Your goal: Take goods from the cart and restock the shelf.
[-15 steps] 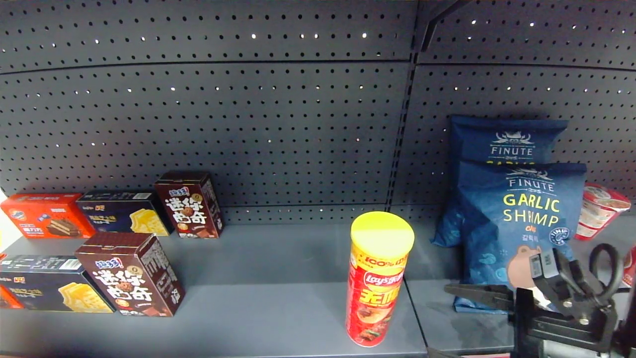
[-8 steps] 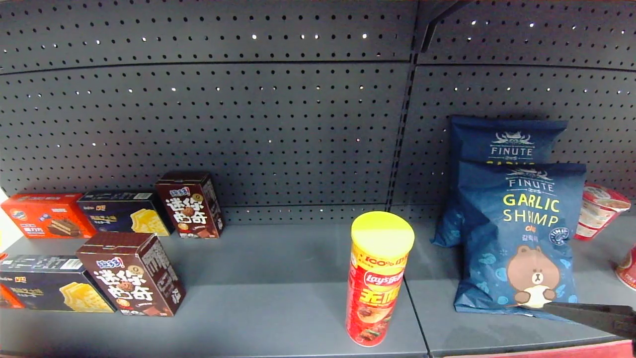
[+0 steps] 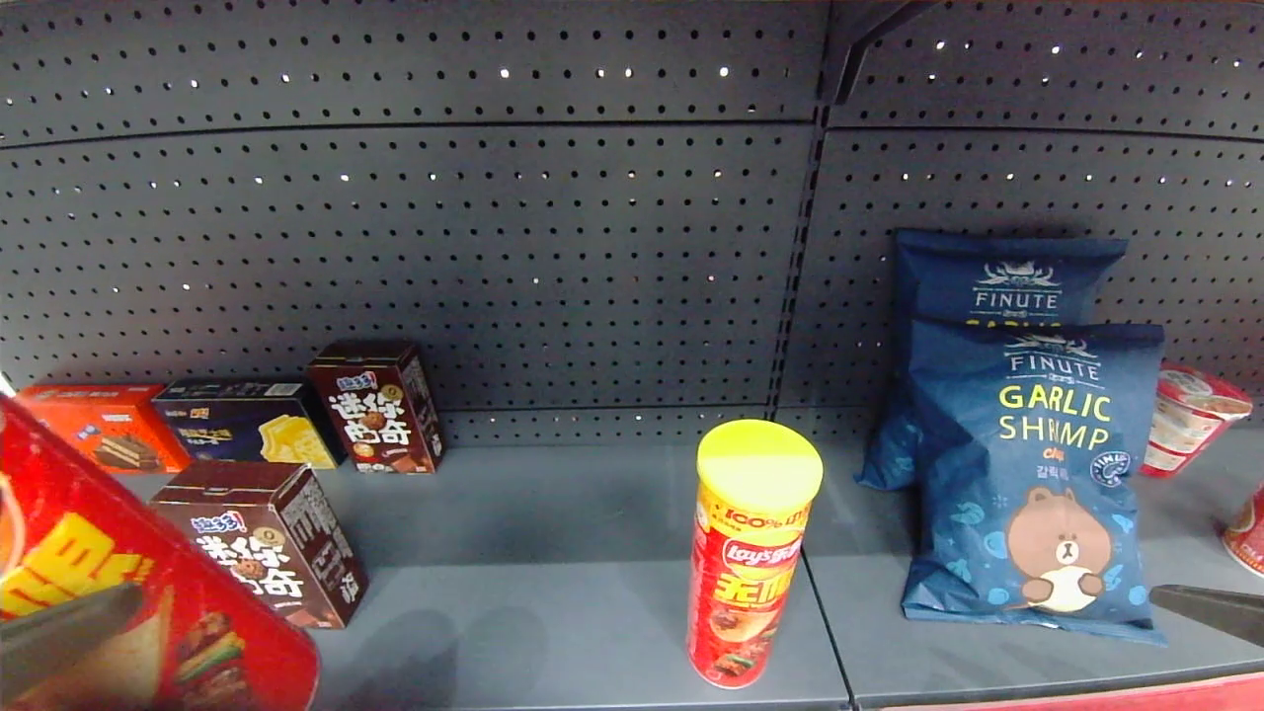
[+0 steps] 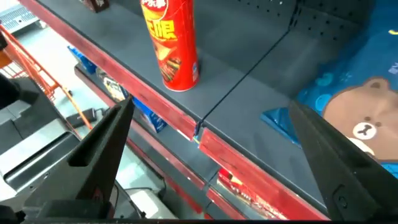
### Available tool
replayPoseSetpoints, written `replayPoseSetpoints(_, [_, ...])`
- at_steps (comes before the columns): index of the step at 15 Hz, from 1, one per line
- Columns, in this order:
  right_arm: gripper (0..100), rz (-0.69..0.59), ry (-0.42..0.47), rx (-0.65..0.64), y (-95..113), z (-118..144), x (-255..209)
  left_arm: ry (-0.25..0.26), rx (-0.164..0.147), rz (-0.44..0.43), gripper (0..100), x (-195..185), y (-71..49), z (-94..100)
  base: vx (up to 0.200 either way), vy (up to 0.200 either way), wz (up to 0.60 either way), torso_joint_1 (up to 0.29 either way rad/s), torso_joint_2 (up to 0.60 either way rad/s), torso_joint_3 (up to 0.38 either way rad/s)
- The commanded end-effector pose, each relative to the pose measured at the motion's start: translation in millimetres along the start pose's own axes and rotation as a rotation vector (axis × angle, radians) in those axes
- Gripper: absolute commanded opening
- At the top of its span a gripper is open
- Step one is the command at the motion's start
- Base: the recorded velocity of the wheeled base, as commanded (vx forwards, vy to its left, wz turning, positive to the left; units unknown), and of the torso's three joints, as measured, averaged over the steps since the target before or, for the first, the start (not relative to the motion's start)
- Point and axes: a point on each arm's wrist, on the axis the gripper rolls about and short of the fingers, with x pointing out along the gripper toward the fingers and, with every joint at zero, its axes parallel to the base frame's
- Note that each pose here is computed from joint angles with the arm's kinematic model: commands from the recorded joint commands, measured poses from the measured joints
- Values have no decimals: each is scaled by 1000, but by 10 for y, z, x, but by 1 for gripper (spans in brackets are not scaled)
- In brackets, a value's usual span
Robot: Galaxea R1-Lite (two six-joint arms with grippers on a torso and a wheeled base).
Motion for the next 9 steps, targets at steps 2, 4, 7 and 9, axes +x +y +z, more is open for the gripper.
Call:
replayPoseSetpoints(2, [100, -12, 17, 22, -8, -21, 21, 92, -28, -65, 0, 484, 158, -27, 0, 0, 0, 0, 0, 0])
replayPoseSetpoints(4, [100, -2, 21, 71, -4, -6, 33, 85, -24, -68, 0, 658, 227, -14, 0, 0, 0, 0, 0, 0])
replayPoseSetpoints(7, [100, -17, 21, 76, -10, -5, 18, 114, -34, -68, 0, 778, 276, -15, 0, 0, 0, 0, 0, 0])
replayPoseSetpoints(9, [100, -18, 42, 77, -13, -40, 42, 152, -5, -74, 0, 925, 317, -65, 0, 0, 0, 0, 0, 0])
